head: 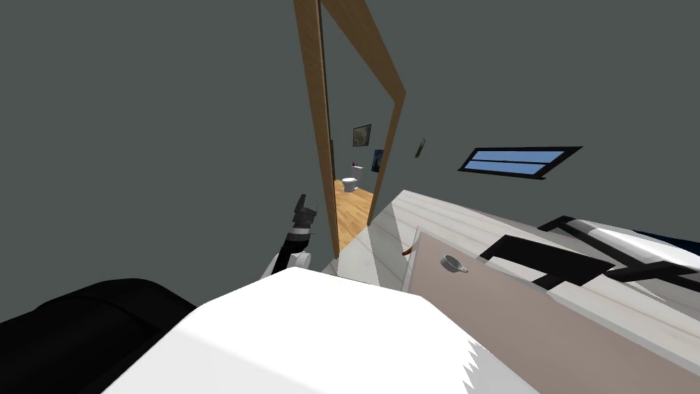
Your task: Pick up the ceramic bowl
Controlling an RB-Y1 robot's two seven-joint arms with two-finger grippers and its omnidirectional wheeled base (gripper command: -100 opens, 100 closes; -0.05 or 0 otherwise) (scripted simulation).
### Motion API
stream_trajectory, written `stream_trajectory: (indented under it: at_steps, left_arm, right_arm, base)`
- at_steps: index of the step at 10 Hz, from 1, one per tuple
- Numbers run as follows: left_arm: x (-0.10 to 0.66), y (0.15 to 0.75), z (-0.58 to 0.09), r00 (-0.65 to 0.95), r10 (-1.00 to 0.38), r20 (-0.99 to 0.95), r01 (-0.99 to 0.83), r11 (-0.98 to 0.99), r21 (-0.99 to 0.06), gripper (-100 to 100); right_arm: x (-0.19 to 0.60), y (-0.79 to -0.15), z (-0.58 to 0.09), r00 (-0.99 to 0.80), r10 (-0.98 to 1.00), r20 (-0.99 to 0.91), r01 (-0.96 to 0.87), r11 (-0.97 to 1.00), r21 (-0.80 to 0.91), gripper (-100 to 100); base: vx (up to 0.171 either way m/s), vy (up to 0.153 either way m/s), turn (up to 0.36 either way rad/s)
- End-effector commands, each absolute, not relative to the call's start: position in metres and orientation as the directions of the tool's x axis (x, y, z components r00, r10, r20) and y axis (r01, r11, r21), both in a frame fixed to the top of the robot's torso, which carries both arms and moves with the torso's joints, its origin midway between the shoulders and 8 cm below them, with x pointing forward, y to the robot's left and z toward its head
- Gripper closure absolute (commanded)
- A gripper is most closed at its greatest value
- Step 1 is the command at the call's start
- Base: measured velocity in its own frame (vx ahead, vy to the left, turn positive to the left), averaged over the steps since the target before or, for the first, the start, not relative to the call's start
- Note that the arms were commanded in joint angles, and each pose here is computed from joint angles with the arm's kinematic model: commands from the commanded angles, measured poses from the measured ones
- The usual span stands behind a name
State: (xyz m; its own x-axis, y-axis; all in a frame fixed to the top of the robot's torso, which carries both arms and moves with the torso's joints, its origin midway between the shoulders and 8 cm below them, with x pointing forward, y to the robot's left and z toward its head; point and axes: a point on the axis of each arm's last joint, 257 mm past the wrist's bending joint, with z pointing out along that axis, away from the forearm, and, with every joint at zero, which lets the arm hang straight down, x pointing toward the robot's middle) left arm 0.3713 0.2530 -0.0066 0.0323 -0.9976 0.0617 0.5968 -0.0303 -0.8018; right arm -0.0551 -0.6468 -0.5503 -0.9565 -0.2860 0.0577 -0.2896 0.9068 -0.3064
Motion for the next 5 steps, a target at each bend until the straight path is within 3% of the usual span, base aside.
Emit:
stream_trajectory:
  at_steps: [1, 4, 5]
  left_arm:
    - [0.3713, 0.253, -0.0066, 0.032, -0.998, 0.062, 0.597, -0.03, -0.802, 0]
    - [0.3713, 0.253, -0.0065, 0.032, -0.998, 0.062, 0.597, -0.03, -0.802, 0]
    - [0.3713, 0.253, -0.0065, 0.032, -0.998, 0.062, 0.597, -0.03, -0.802, 0]
  right_arm:
    - [-0.0534, -0.6508, -0.5441, -0.956, -0.287, 0.059, -0.291, 0.908, -0.302, 100]
    - [-0.0505, -0.6564, -0.5379, -0.954, -0.293, 0.06, -0.297, 0.905, -0.304, 100]
    - [-0.05, -0.6571, -0.537, -0.955, -0.291, 0.06, -0.295, 0.906, -0.303, 0]
  base:
    - [-0.025, 0.062, -0.04]
    - [-0.009, 0.045, -0.018]
    - [-0.001, 0.006, 0.0]
